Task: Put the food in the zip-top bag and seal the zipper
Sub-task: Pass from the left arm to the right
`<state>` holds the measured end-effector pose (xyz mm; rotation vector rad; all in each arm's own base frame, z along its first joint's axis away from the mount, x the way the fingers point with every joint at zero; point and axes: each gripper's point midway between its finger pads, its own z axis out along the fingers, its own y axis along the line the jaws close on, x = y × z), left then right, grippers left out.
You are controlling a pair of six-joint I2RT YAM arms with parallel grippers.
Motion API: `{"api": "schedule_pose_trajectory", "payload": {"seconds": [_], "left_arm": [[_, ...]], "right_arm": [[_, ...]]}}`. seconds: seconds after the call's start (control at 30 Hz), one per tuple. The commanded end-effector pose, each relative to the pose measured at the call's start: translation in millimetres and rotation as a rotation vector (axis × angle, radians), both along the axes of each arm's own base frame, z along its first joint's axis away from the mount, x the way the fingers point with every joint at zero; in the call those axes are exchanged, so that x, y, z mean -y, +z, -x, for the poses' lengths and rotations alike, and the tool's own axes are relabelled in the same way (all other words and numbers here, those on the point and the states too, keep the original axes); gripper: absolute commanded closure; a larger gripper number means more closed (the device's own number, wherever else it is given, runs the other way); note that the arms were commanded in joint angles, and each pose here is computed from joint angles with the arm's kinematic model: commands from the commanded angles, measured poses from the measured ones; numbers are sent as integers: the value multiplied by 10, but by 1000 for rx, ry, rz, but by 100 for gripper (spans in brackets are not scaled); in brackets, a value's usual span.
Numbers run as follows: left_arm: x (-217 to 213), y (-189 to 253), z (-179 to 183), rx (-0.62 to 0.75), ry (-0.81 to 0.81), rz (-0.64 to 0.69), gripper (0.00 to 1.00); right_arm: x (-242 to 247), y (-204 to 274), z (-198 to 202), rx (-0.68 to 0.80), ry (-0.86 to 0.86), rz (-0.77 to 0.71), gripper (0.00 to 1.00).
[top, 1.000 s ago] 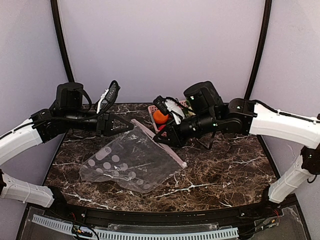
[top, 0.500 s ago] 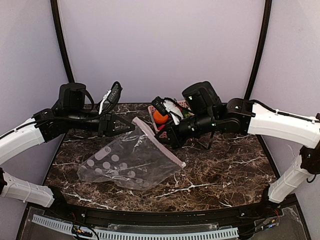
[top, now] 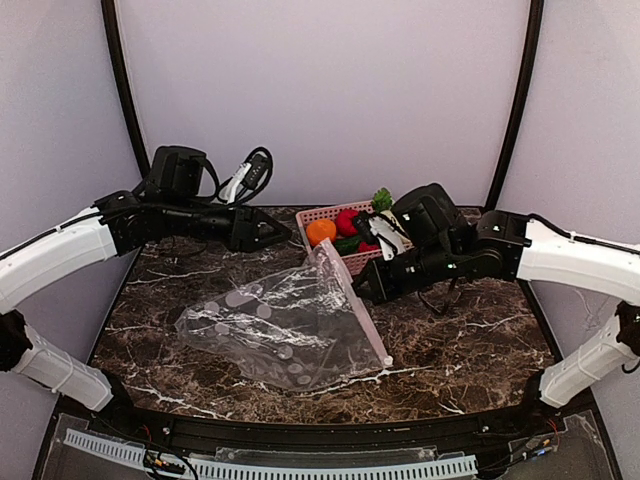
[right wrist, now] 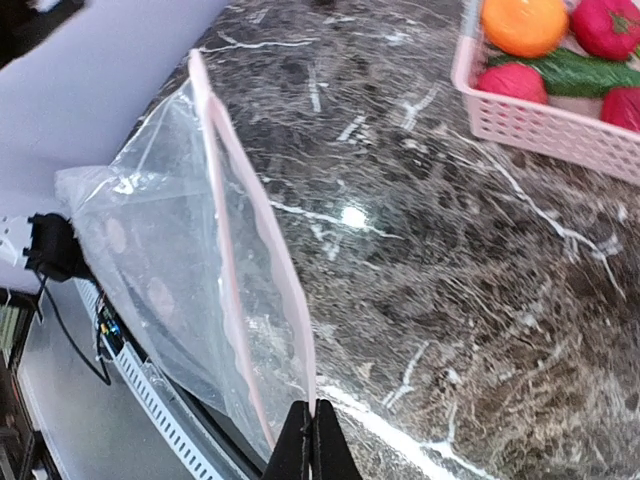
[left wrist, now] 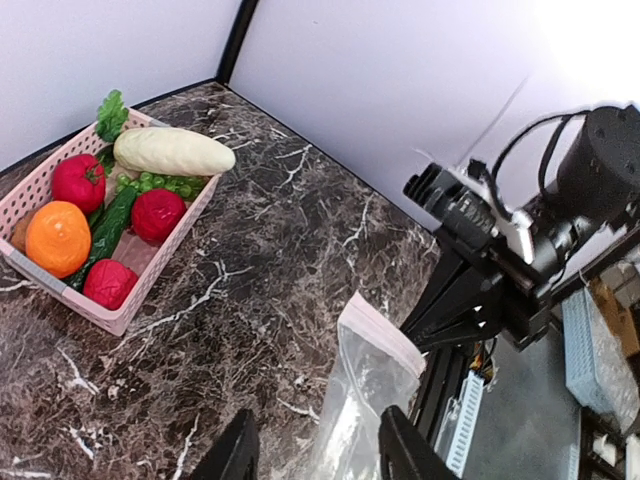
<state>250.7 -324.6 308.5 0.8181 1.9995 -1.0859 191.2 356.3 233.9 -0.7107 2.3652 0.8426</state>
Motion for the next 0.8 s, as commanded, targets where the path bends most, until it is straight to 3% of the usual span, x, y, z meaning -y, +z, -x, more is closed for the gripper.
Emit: {"api": "schedule_pose_trajectory", "payload": {"seconds": [0.0,0.17,0.37,0.57,0.77], "left_arm": [[-30,346,-114,100,55,18,52],[-46,479,-50,108,72,58,43],[-21,277,140,15,96,73,42],[268,39,379,-86,95,102,42],[719,13,567,-152,42,183,40]], "right_arm": [[433,-188,-176,-79,-238,38,100],[738,-292,-288,-101,-375,52,100],[919,-308,-351,-95,-463,55,100],[818,-111,-346,-72,-421,-32,100],[610,189,-228,-51,-302,-211,100]]}}
